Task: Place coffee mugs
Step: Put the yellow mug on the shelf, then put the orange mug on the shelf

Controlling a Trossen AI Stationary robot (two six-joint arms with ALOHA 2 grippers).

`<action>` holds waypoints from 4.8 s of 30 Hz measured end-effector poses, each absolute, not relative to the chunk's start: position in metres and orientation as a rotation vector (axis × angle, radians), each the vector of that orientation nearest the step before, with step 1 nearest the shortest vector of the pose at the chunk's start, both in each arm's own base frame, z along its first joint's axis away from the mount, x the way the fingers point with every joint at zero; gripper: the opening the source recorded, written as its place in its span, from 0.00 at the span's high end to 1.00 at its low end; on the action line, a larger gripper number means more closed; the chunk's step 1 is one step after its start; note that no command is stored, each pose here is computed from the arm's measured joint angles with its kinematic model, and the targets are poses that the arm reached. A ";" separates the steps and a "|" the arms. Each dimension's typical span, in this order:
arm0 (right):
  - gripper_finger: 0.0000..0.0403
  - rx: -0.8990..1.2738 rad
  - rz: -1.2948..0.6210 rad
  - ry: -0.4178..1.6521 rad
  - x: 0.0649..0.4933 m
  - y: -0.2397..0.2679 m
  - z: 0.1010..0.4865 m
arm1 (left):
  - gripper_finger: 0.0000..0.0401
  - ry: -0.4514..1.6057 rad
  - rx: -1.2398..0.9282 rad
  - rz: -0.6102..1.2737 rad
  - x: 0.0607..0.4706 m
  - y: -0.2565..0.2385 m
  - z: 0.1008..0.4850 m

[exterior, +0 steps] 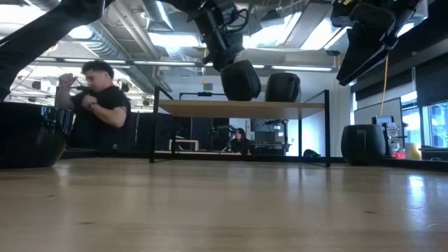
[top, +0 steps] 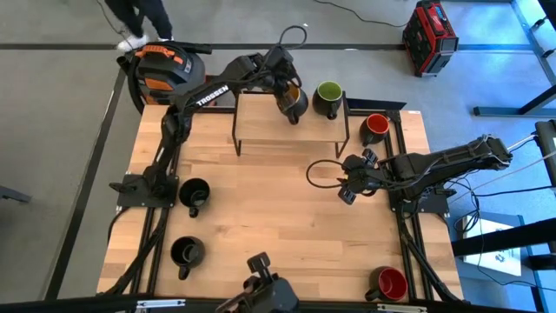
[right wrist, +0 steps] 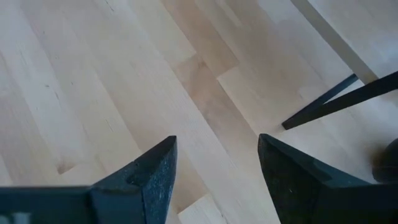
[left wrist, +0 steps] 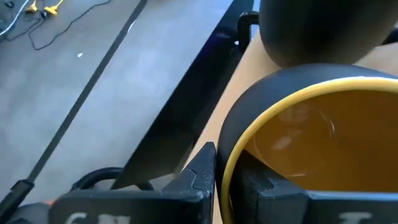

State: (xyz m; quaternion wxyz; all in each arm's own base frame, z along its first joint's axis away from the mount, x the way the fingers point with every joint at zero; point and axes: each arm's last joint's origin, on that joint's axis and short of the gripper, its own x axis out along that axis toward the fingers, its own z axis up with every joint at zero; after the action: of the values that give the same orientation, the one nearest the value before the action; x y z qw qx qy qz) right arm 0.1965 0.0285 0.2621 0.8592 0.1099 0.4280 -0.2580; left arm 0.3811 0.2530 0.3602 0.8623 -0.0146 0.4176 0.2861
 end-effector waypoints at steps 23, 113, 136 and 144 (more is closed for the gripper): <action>0.47 0.238 -0.546 0.895 0.197 0.029 0.262 | 0.90 0.859 -0.048 0.578 0.388 0.260 0.350; 0.47 0.562 -1.175 0.795 0.151 -0.054 0.367 | 0.70 0.585 -0.150 0.195 0.178 0.011 0.348; 0.47 0.749 -1.130 1.105 0.128 -0.181 0.280 | 0.70 0.591 -0.144 0.242 0.180 0.012 0.347; 0.47 0.760 -1.100 1.145 0.137 -0.195 0.257 | 0.70 0.590 -0.149 0.244 0.180 0.012 0.347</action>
State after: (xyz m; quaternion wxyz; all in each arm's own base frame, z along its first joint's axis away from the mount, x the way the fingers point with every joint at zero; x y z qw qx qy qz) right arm 0.1366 -0.1953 0.2569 0.6369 0.3330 0.5015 -0.4817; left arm 0.1796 0.0124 0.3469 0.9468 -0.0731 0.2897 0.1199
